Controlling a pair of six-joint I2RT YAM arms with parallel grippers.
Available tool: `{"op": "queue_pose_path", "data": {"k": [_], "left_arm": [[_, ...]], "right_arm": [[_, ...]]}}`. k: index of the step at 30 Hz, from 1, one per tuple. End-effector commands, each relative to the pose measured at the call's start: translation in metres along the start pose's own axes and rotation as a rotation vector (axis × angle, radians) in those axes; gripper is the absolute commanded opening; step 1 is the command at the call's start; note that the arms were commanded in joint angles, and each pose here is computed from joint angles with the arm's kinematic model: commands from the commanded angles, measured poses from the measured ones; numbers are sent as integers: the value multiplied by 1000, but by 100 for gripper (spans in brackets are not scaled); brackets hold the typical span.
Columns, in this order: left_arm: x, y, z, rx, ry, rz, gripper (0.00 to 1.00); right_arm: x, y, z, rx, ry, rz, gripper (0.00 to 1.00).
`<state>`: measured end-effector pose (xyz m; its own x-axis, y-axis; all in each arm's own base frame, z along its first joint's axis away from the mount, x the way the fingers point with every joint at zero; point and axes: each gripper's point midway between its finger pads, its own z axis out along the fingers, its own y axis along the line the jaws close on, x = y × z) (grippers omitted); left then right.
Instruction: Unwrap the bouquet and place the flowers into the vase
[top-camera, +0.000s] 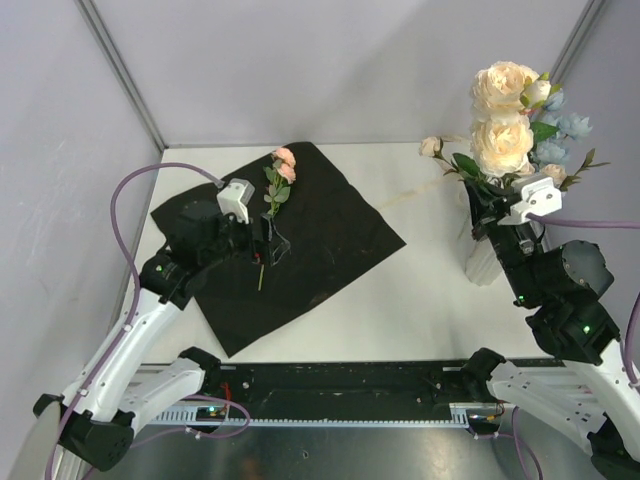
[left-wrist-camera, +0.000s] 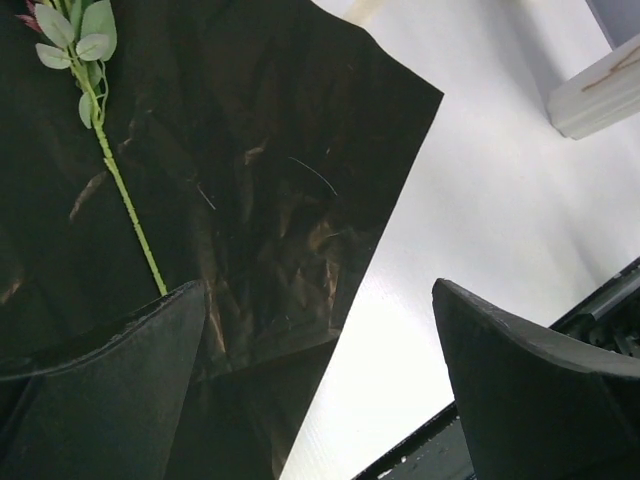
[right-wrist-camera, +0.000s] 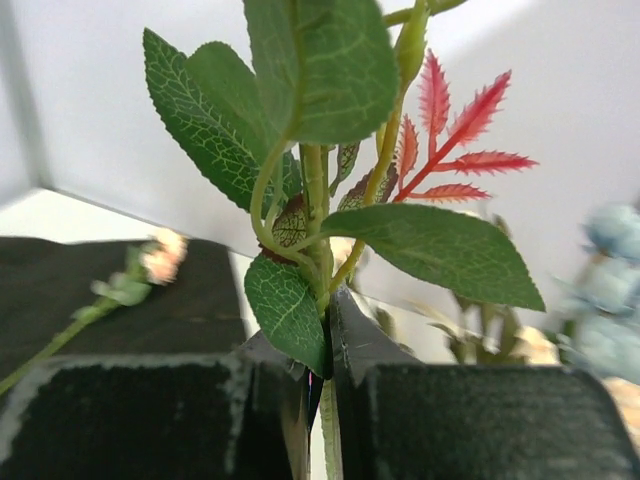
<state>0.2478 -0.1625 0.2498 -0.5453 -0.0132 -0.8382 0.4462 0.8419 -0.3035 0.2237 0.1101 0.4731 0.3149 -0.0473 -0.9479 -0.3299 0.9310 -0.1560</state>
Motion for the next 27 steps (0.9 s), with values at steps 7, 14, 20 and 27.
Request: {"op": "queue_pose_path", "data": {"k": [7,14,20,27], "left_arm": [[-5,13,-7,-79,-39,35,100],[-5,16,-9,-92,-47,36,100],[-5,17,-9,-97,-45,38,100],[-4,19,-8,-109,-39,39,100]], "right_arm": [[-14,-84,-11,345,86,-276,0],[-22,-107,-3,392,90,-226,0],[-27,-114,1,391,64,-182,0],[-36,-117,2,403,40,-122,0]]}}
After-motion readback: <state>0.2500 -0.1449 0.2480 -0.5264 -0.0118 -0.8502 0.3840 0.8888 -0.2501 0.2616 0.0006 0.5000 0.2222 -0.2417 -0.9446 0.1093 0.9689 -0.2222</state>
